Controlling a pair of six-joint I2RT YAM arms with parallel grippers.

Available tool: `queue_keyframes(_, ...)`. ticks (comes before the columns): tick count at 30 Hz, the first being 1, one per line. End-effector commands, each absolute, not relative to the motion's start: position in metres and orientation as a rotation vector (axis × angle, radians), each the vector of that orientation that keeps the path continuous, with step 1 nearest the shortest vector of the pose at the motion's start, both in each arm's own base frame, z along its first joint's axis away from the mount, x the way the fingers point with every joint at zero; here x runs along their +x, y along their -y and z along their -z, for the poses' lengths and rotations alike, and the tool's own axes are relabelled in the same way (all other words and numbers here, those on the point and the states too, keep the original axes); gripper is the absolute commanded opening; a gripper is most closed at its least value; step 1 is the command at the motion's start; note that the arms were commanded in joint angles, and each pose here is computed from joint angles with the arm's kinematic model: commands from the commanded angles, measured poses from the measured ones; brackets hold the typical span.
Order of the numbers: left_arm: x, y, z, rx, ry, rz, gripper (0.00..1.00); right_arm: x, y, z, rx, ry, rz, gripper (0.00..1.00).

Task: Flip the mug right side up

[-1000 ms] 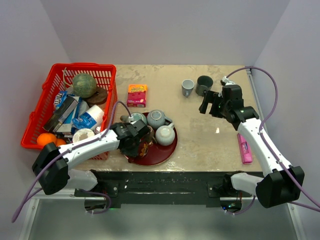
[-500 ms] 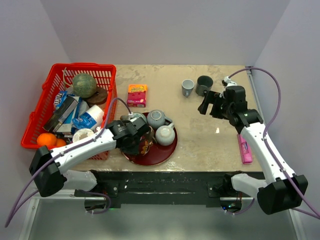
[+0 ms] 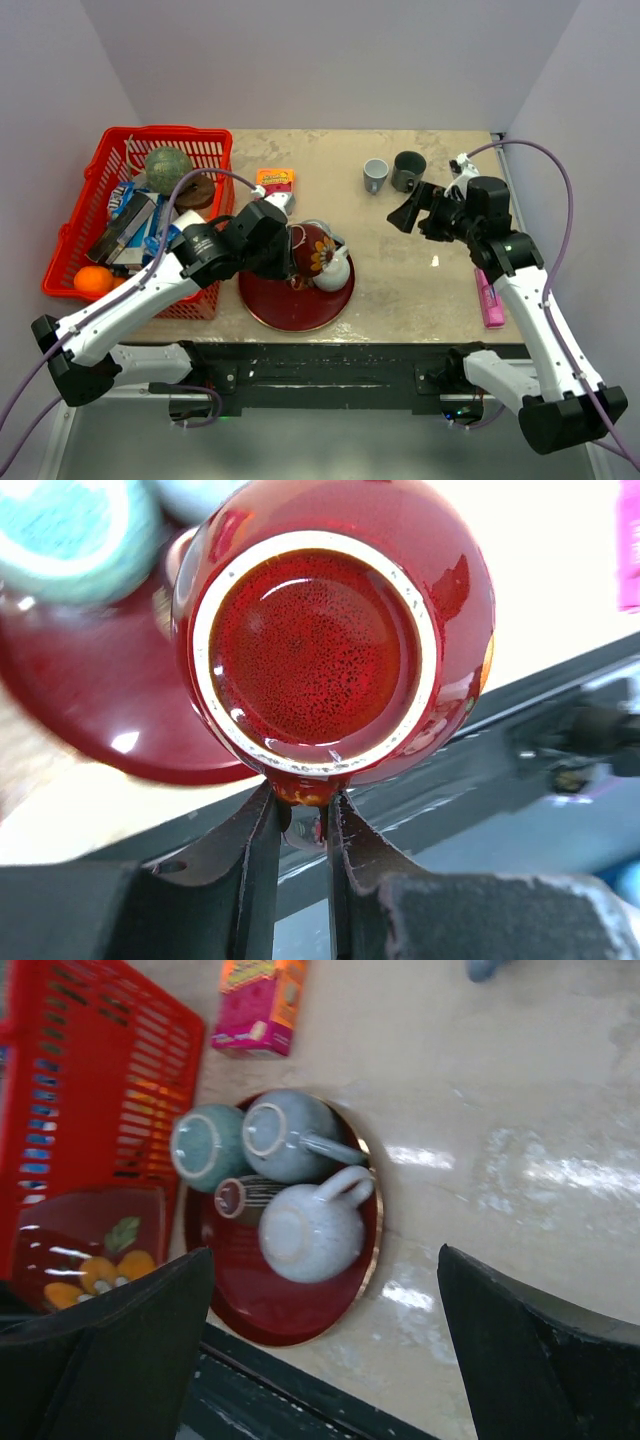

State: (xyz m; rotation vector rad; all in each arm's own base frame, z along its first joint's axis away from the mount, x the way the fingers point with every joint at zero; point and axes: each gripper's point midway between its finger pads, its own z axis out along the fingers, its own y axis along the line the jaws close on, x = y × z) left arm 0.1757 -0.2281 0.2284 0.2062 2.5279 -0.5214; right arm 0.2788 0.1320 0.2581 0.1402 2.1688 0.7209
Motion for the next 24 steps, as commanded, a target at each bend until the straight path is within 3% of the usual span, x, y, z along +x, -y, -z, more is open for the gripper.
queue_keyframes(1,0.196,0.271,-0.317,0.229,-2.217,0.840,0.00,0.259,-0.172,-0.329,-0.092,-1.921,-1.040,0.99)
queue_keyframes(8,0.216,0.315,-0.407,0.222,-1.915,1.130,0.00,0.213,-0.203,-0.390,-0.318,-1.621,-1.378,0.99)
queue_keyframes(24,0.201,0.339,-0.507,0.199,-1.469,1.542,0.00,0.181,-0.233,-0.419,-0.462,-1.490,-1.471,0.99)
